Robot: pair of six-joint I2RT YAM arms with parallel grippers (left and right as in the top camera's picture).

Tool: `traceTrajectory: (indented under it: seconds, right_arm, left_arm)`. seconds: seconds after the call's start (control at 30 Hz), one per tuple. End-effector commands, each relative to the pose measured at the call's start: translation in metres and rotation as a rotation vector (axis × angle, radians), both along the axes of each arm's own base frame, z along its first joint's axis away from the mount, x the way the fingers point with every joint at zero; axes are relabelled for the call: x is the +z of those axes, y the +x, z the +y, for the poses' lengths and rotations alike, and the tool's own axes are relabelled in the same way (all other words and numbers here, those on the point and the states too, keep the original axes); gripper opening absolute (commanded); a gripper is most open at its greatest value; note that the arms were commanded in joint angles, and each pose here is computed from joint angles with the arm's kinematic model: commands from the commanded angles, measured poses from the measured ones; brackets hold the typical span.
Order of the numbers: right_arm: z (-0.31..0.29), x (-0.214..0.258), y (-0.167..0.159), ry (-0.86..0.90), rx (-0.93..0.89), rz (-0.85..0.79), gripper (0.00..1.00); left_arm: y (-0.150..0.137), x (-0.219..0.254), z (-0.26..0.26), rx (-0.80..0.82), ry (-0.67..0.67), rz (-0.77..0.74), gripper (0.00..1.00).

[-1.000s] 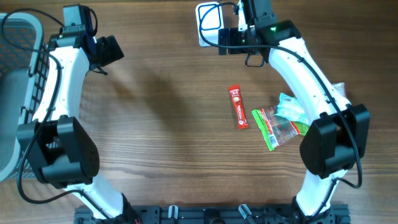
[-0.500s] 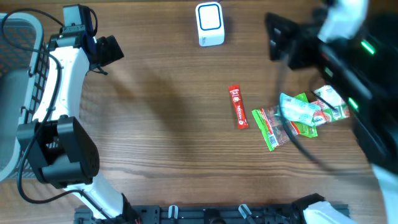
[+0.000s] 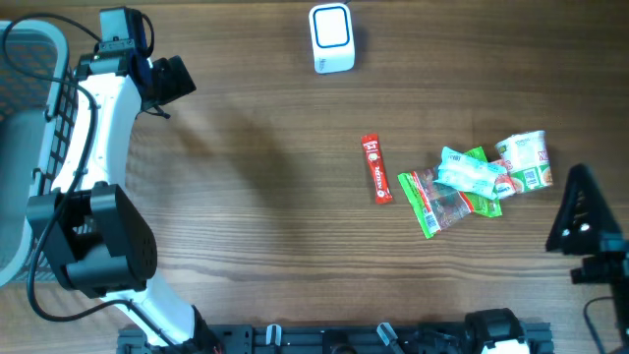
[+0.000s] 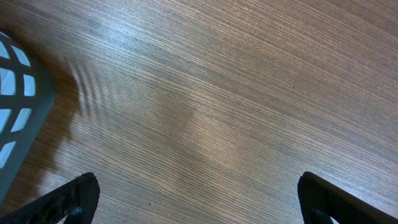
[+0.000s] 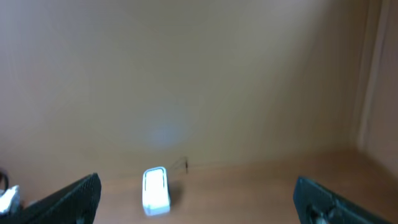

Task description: Scan the item barcode

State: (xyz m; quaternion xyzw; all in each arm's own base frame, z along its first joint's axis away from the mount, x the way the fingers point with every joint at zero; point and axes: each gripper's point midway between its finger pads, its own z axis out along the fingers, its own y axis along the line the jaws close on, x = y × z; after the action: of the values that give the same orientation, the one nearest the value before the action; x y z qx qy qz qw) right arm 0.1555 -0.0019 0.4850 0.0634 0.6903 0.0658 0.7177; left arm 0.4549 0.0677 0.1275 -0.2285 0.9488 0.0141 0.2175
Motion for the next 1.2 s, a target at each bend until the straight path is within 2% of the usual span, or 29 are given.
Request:
traceTrajectory:
  seconds: [0.0, 0.23, 0.4, 0.47, 0.67, 0.9, 1.03, 1.17]
  right_arm:
    - [0.011, -0.038, 0.0, -0.105, 0.049, -0.049, 1.0]
    - [0.02, -0.07, 0.015, -0.127, 0.08, -0.404, 1.0]
    - [0.023, -0.108, 0.027, -0.134, 0.086, -0.529, 1.0]
    - [0.023, -0.134, 0.037, -0.132, 0.088, -0.502, 1.0]
    - [0.024, -0.216, 0.073, -0.066, 0.119, -0.28, 1.0]
    - [0.024, -0.302, 0.09, -0.057, 0.129, 0.002, 1.0]
    - [0.026, -0.308, 0.09, -0.136, 0.134, 0.019, 1.0]
    - [0.025, -0.308, 0.09, -0.131, 0.13, 0.02, 1.0]
  left_arm:
    - [0.001, 0.001, 0.0, 0.0, -0.006, -0.005, 1.0]
    - [0.001, 0.001, 0.0, 0.0, -0.006, -0.006, 1.0]
    - [0.001, 0.001, 0.0, 0.0, -0.006, -0.005, 1.0]
    - [0.001, 0.001, 0.0, 0.0, -0.006, -0.005, 1.0]
    - [0.001, 0.001, 0.0, 0.0, -0.006, -0.005, 1.0]
    - [0.001, 0.001, 0.0, 0.0, -0.006, -0.005, 1.0]
    - [0.001, 0.001, 0.0, 0.0, -0.006, -0.005, 1.0]
    - [0.001, 0.001, 0.0, 0.0, -0.006, -0.005, 1.0]
